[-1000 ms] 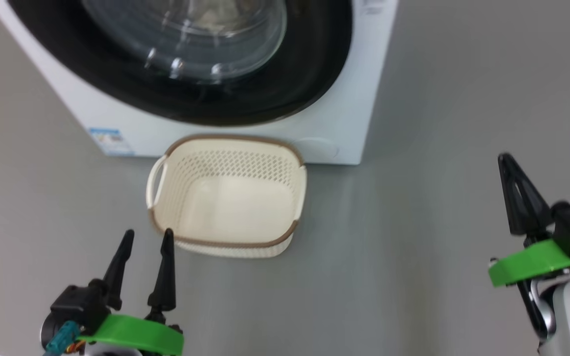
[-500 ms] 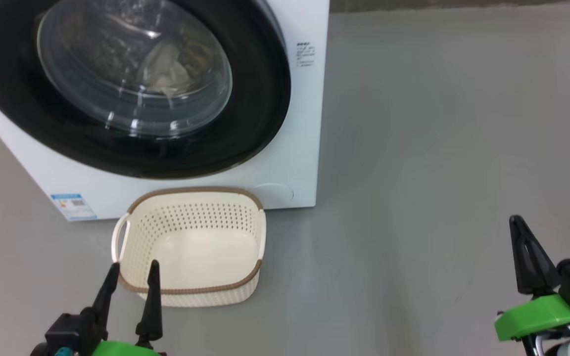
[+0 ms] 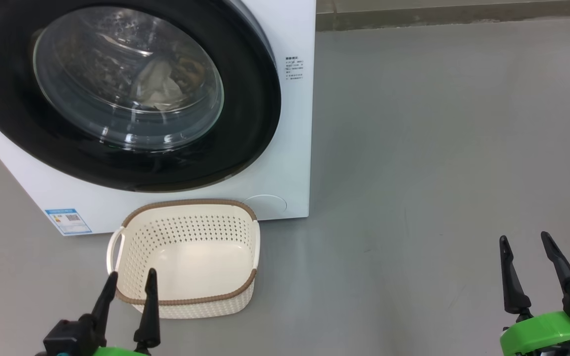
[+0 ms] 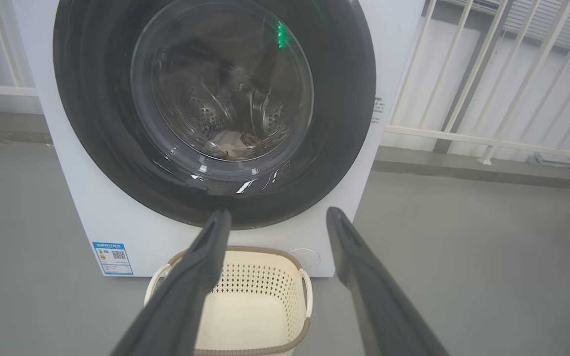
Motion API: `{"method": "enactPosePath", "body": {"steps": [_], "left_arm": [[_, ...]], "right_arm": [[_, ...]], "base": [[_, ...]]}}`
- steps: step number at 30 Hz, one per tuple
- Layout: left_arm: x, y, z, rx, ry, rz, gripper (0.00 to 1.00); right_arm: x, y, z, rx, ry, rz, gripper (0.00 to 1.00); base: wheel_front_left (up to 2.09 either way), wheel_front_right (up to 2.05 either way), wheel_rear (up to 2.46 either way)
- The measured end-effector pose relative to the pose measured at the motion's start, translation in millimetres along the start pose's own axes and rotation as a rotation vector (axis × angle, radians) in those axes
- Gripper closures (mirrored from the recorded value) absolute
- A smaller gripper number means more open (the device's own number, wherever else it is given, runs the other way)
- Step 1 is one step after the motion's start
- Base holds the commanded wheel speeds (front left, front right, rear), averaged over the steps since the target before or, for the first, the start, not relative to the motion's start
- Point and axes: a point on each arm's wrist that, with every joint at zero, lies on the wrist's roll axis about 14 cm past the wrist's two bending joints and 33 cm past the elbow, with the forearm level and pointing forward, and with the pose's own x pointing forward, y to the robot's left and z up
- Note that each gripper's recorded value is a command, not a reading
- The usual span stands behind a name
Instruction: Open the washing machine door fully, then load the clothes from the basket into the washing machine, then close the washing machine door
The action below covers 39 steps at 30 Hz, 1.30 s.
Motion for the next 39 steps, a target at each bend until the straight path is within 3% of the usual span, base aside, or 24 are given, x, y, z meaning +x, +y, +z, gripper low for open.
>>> {"method": "enactPosePath", "body": {"steps": [39], "left_arm": [[-4.4, 3.3, -9.5, -0.01, 0.03, 0.013, 0.0]], "right_arm": [[-0.8, 4.7, -1.1, -0.001, 0.005, 0.005, 0.0]], "base": [[0.0, 0.0, 0.0]]}}
